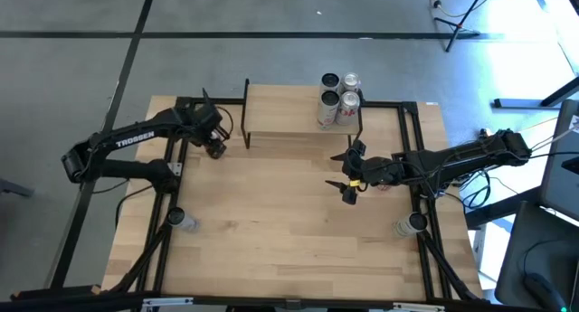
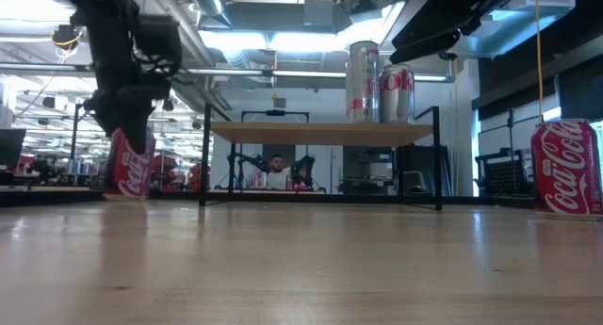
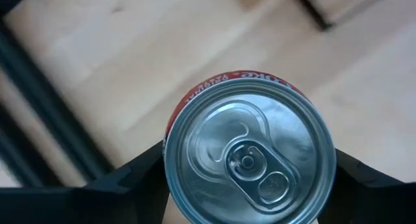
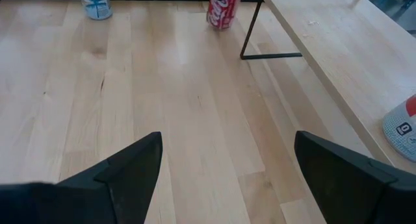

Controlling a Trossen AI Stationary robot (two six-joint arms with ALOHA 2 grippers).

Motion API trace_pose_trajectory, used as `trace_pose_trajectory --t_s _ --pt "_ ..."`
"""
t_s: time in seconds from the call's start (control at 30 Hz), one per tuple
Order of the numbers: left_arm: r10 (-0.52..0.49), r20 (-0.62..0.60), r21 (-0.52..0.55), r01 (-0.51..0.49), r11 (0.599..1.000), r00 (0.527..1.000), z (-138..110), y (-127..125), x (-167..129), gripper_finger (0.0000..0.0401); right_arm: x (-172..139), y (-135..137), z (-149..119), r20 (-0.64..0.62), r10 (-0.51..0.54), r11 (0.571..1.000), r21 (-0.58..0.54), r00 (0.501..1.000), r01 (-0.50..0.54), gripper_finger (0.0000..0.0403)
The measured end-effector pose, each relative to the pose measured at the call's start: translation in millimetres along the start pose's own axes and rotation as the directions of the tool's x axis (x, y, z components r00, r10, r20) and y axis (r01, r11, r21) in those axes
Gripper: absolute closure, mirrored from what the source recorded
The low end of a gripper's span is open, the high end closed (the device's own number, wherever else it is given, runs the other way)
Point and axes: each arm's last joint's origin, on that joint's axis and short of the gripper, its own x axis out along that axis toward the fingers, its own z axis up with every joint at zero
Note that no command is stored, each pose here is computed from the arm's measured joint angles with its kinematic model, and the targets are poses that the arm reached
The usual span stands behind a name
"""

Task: Place canned beverage on shelf
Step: Put the left black-red soda can on the shelf

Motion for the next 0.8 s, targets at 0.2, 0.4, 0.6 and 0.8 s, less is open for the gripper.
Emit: trace_pose_trajectory --t_s 0.2,0.4,0.6,0.8 --pt "-0.093 0.023 0.132 0.089 0.987 0.995 -7.0 -37.0 -19.9 0.0141 0.0 0.0 0.0 0.0 0.0 1.0 0.0 1.0 0.0 0.0066" --pt "-0.167 0.103 0.193 0.145 0.97 0.98 -13.2 -68.1 -48.1 0.0141 0.0 0.0 0.0 0.0 0.0 1.0 0.0 1.0 0.0 0.0066" --pt "-0.271 0.137 0.244 0.233 0.942 0.953 -18.0 -93.9 -81.5 0.0141 0.0 0.1 0.0 0.0 0.0 1.0 0.0 1.0 0.0 0.0066" --pt "-0.32 0.194 0.297 0.255 0.92 0.927 -9.4 -117.9 -112.4 0.0141 0.0 0.0 0.0 0.0 0.0 1.0 0.0 1.0 0.0 0.0066"
